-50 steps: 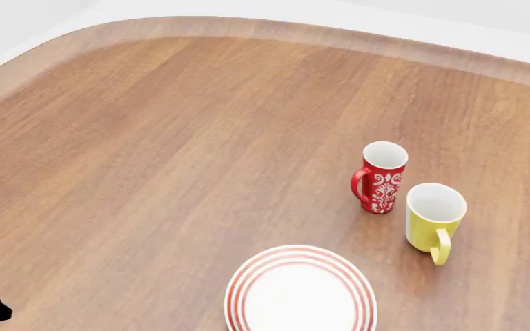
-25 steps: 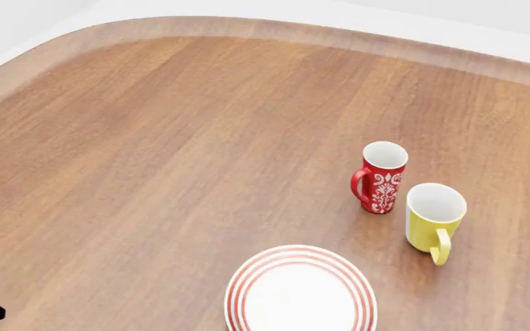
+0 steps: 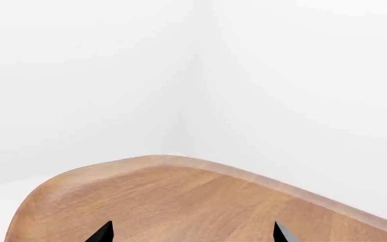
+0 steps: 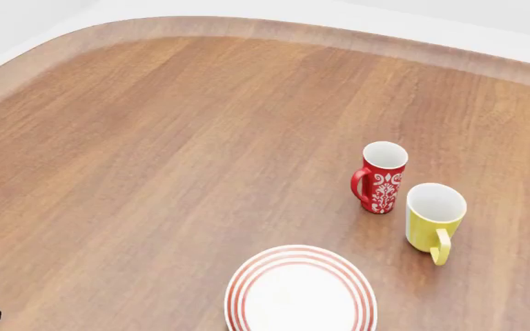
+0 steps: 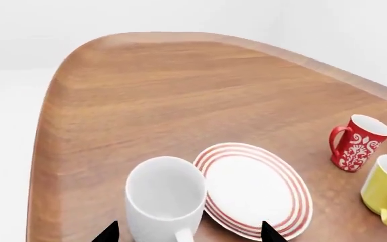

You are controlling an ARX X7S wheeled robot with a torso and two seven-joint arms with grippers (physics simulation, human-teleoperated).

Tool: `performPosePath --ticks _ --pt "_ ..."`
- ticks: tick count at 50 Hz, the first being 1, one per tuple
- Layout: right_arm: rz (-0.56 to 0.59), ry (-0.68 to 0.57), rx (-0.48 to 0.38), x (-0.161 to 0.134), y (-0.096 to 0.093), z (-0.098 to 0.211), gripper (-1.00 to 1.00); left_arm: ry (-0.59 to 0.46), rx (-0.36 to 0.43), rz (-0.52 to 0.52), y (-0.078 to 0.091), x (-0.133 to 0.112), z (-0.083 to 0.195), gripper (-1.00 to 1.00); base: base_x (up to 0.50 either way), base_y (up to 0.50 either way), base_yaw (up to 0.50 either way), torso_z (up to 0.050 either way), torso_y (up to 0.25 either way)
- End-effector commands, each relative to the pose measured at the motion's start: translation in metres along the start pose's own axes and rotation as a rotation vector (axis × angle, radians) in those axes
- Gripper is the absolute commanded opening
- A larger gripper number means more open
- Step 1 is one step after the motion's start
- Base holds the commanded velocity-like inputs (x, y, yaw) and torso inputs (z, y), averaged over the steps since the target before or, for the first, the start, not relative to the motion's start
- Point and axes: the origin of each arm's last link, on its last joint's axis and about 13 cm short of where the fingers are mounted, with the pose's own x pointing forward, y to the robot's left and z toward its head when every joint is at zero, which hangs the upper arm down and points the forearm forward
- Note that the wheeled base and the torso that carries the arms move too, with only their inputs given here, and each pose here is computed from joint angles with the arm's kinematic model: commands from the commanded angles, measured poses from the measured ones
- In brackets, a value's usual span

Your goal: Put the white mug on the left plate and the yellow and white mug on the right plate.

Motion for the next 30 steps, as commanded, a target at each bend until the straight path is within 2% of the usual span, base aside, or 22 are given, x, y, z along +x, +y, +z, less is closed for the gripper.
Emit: performPosePath --ticks 1,13,30 --pt "0.051 0.030 0.028 0.019 -0.008 -0.006 1.00 -0.001 -0.002 -0.001 0.000 -0.001 0.001 1.00 0.00 0.00 0.00 0.000 0.000" --pt "0.081 0.098 0.050 0.029 -0.012 -0.023 1.00 0.001 -0.005 0.003 0.001 0.000 0.001 1.00 0.00 0.00 0.00 0.000 0.000" --pt "0.094 0.123 0.082 0.043 -0.018 -0.036 1.00 -0.003 -0.007 0.007 0.004 -0.001 0.003 1.00 0.00 0.00 0.00 0.000 0.000"
